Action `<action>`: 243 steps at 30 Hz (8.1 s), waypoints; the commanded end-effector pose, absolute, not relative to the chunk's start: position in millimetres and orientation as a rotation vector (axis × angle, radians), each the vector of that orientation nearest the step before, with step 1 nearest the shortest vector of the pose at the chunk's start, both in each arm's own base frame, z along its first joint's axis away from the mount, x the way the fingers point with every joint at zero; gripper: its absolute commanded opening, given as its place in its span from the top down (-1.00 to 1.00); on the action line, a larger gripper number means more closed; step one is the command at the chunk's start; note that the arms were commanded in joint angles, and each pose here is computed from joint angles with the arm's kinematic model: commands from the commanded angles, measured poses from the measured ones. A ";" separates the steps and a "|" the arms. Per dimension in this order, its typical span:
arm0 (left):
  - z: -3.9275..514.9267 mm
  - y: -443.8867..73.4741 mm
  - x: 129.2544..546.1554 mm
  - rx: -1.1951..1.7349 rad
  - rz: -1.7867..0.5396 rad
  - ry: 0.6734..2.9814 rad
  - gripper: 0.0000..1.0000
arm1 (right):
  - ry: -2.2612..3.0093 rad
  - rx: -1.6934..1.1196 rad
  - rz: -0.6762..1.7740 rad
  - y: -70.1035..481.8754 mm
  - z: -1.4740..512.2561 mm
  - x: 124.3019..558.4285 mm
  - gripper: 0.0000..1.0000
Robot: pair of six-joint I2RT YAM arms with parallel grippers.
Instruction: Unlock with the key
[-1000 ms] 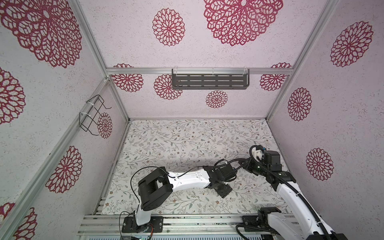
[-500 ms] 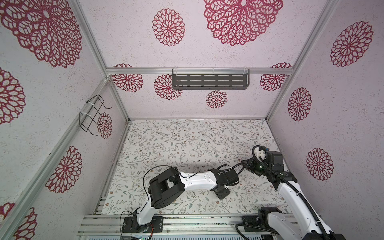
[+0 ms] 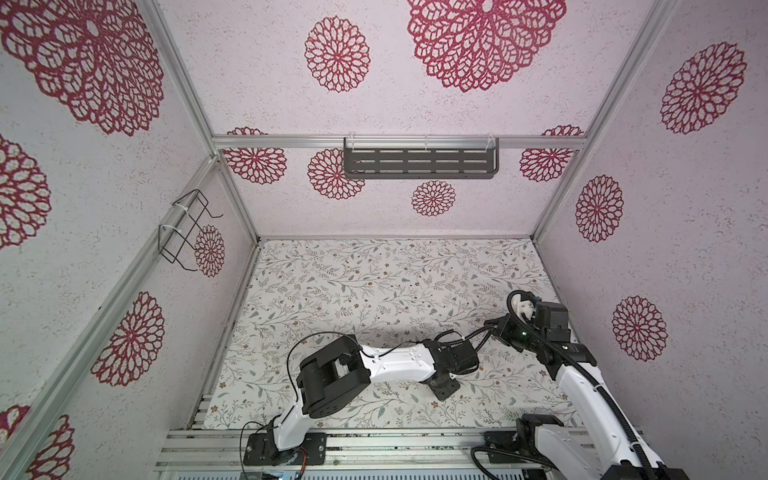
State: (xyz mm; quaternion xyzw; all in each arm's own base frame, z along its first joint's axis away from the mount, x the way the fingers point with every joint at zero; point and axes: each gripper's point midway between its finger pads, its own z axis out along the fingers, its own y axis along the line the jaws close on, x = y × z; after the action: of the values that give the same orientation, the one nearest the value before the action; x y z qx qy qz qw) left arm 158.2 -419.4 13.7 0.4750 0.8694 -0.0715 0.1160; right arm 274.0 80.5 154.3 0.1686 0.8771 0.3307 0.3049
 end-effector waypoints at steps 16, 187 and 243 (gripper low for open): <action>6.2 -378.6 179.8 0.688 -0.025 2.857 0.41 | 2.271 0.438 0.945 82.8 167.9 277.2 1.00; 200.3 -303.7 343.3 -0.871 -0.763 2.389 1.00 | 1.982 0.091 1.154 296.8 230.1 291.4 1.00; 212.2 -314.1 317.4 -0.992 -0.824 2.352 1.00 | 1.992 0.093 1.152 303.9 237.1 293.5 1.00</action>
State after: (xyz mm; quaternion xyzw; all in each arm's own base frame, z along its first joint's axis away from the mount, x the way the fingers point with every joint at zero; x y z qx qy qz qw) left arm 333.2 -291.1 197.2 -0.3718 0.8557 -0.2474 0.2613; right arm 283.3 302.2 202.9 0.0340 0.8284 0.4321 0.3549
